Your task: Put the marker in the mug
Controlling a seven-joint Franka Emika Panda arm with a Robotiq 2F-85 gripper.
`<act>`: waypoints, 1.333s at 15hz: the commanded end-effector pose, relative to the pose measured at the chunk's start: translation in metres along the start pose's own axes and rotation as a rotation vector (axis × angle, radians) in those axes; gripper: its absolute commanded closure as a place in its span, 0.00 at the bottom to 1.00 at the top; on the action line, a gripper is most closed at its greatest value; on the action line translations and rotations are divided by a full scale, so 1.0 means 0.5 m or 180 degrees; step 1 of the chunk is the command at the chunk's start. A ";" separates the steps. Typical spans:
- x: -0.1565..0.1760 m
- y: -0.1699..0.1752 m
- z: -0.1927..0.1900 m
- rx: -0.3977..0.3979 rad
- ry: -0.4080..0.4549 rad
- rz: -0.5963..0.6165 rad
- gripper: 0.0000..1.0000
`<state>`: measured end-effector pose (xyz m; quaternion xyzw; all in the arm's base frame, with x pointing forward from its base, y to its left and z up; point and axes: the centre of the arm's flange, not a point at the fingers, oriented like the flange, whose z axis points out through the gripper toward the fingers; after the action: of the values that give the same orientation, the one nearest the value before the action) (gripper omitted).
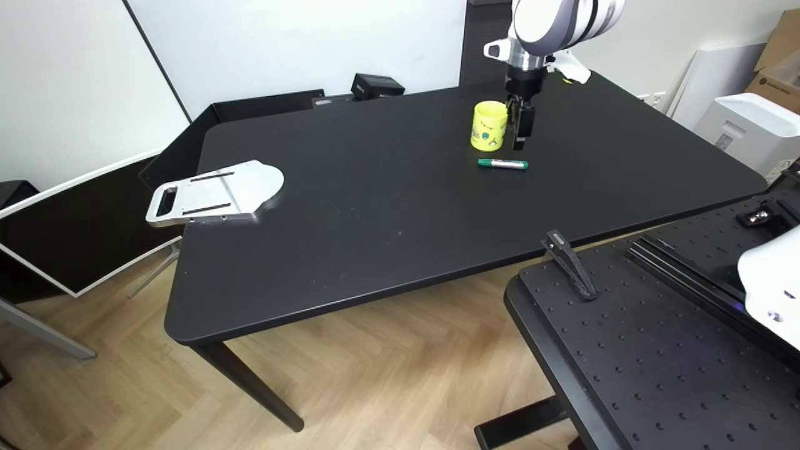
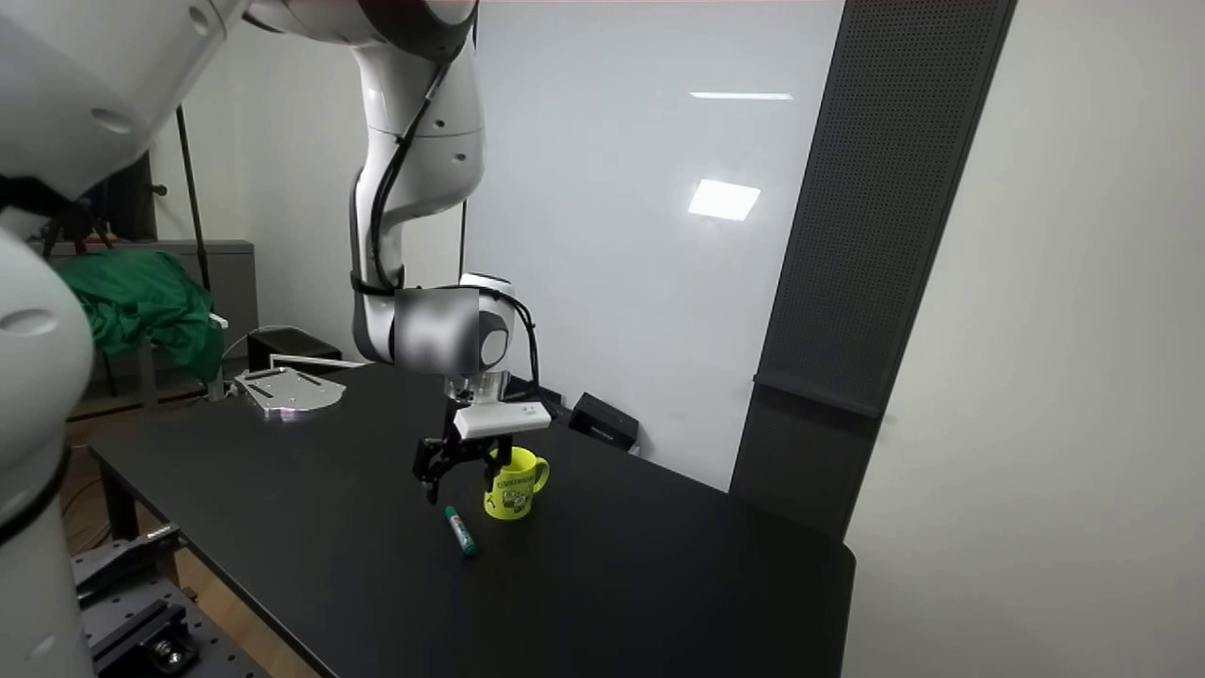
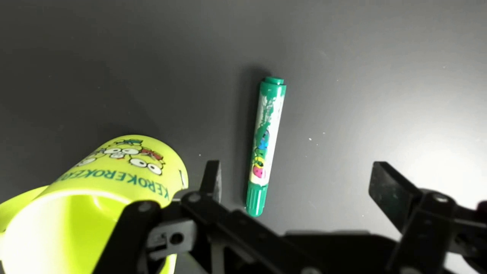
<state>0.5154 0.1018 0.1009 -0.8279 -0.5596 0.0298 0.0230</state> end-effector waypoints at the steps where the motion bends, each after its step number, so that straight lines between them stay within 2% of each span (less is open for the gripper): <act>1: -0.003 -0.003 0.025 0.0021 -0.0057 0.0110 0.00; 11: -0.009 -0.001 0.084 0.0149 -0.0144 0.0182 0.00; 18: -0.003 0.020 0.113 0.0103 -0.0141 0.0158 0.00; 20: 0.019 0.022 0.115 0.0073 -0.0133 0.0142 0.00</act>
<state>0.5120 0.0975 0.0499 -0.8329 -0.5493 0.0609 0.0300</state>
